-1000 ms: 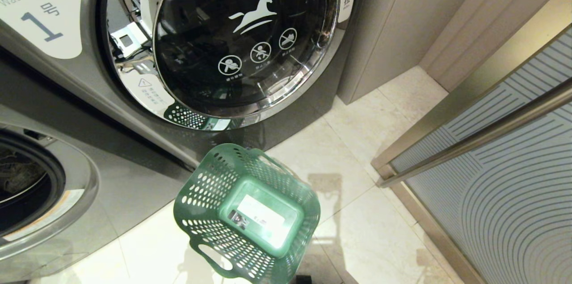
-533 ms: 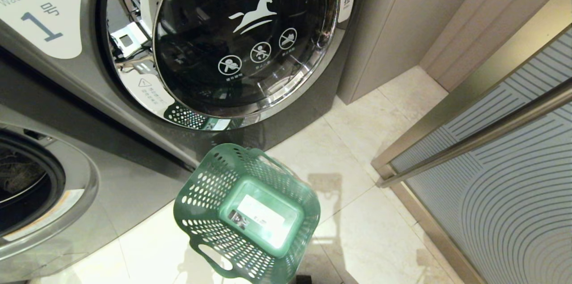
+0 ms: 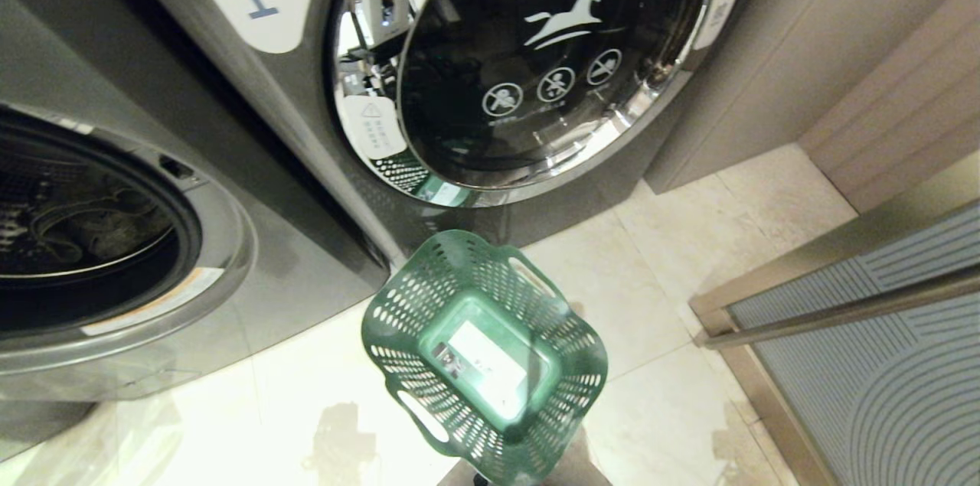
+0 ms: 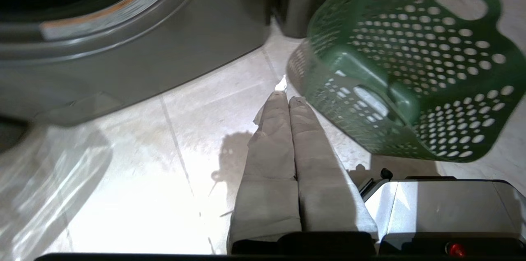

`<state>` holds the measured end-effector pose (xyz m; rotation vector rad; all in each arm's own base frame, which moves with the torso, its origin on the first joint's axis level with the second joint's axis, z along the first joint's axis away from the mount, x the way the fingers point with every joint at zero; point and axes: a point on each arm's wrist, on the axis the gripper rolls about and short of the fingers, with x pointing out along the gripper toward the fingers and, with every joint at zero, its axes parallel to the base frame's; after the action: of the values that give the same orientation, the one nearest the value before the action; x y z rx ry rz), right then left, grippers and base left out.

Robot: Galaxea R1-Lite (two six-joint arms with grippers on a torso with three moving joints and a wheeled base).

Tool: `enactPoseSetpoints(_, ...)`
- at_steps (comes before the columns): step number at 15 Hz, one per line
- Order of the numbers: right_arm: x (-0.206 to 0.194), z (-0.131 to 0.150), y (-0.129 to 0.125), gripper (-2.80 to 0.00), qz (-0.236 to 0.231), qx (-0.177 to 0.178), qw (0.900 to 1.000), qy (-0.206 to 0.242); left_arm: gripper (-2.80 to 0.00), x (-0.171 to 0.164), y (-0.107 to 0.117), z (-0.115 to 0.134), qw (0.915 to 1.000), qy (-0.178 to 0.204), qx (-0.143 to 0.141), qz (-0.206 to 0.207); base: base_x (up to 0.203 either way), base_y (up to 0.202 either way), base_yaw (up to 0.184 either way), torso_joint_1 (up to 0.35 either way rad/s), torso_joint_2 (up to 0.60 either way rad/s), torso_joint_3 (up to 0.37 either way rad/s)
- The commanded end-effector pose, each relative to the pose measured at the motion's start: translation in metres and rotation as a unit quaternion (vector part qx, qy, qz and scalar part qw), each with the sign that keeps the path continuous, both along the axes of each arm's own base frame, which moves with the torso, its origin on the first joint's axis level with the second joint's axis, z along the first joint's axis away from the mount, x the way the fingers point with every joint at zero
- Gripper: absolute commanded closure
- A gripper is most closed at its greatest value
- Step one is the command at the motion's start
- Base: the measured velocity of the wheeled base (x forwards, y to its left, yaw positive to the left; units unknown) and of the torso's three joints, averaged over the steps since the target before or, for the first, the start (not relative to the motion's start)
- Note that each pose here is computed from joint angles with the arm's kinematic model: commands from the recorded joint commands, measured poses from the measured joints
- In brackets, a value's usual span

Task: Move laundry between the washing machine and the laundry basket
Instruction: Pick a cloth and place it into the basket

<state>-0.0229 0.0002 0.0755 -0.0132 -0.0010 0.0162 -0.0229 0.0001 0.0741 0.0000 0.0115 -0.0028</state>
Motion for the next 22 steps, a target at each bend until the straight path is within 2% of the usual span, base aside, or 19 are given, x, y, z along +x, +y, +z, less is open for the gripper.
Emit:
enactPoseSetpoints(1,0.0001,0.0,0.0,0.0,0.0,0.0,1.0,0.0,0.0,0.0,0.0,0.0,1.0,0.0,0.0,0.0,0.001,-0.008,0.173,0.001,0.0,0.002)
enactPoseSetpoints(16,0.0001,0.0,0.0,0.0,0.001,0.001,1.0,0.0,0.0,0.0,0.0,0.0,1.0,0.0,0.0,0.0,0.002,-0.008,0.171,0.002,0.0,0.002)
enactPoseSetpoints(22,0.0001,0.0,0.0,0.0,0.0,0.001,1.0,0.0,0.0,0.0,0.0,0.0001,1.0,0.0,0.0,0.0,0.0,-0.001,0.014,0.0,0.0,0.0)
